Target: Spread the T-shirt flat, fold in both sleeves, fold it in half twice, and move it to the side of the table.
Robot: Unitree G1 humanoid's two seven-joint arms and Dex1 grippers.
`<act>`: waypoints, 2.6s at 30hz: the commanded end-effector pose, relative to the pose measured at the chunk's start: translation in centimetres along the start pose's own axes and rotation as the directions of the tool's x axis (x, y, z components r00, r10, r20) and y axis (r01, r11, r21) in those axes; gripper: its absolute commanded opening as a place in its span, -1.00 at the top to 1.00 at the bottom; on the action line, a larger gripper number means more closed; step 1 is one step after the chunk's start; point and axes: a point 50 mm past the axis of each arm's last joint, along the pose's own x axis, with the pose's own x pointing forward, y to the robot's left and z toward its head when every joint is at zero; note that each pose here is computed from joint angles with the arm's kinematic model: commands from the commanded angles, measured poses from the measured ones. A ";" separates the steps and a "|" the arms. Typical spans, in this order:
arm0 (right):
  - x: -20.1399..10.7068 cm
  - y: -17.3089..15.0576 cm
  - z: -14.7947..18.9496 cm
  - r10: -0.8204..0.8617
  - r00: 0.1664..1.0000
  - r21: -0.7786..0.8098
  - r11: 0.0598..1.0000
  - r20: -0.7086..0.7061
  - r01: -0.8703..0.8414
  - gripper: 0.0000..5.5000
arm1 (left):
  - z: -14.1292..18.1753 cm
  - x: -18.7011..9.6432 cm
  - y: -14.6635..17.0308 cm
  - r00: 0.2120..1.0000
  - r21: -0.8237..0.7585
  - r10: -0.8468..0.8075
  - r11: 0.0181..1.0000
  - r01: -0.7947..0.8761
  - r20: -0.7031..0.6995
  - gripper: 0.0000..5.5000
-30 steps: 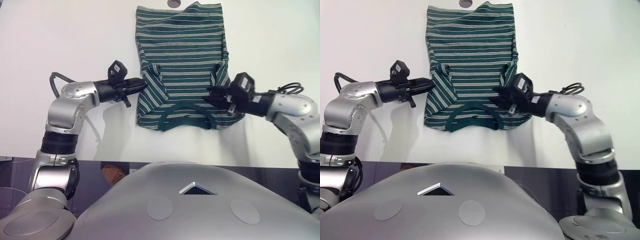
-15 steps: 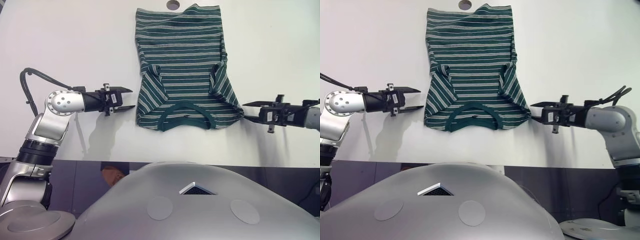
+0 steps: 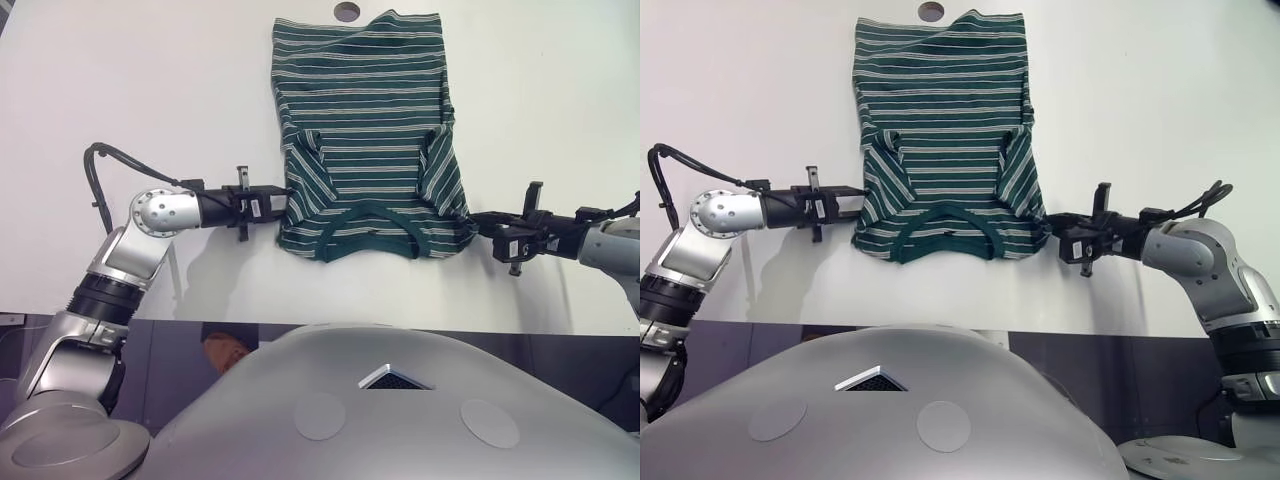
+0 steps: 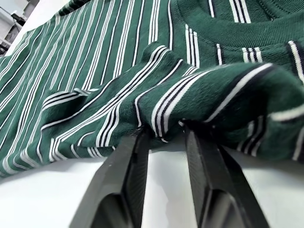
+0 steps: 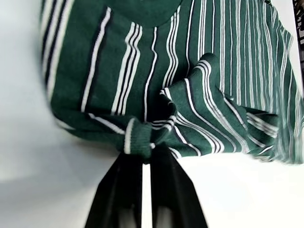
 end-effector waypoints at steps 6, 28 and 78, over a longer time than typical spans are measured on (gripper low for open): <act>-0.8 4.1 3.1 0.357 0.882 0.611 0.637 0.307 -0.470 1.00 | -0.6 -4.1 -5.3 0.897 -0.659 -0.440 0.665 0.352 0.035 0.98; 10.9 -15.9 -2.7 -0.513 0.856 0.998 -0.025 -0.068 0.064 0.66 | -4.6 1.2 14.7 0.773 -0.950 0.582 0.004 -0.312 -0.252 0.70; 14.9 -20.1 3.7 -0.507 0.854 0.895 0.322 -0.113 0.309 1.00 | -2.9 5.5 2.6 0.955 -0.483 -0.226 0.869 0.107 -0.194 0.99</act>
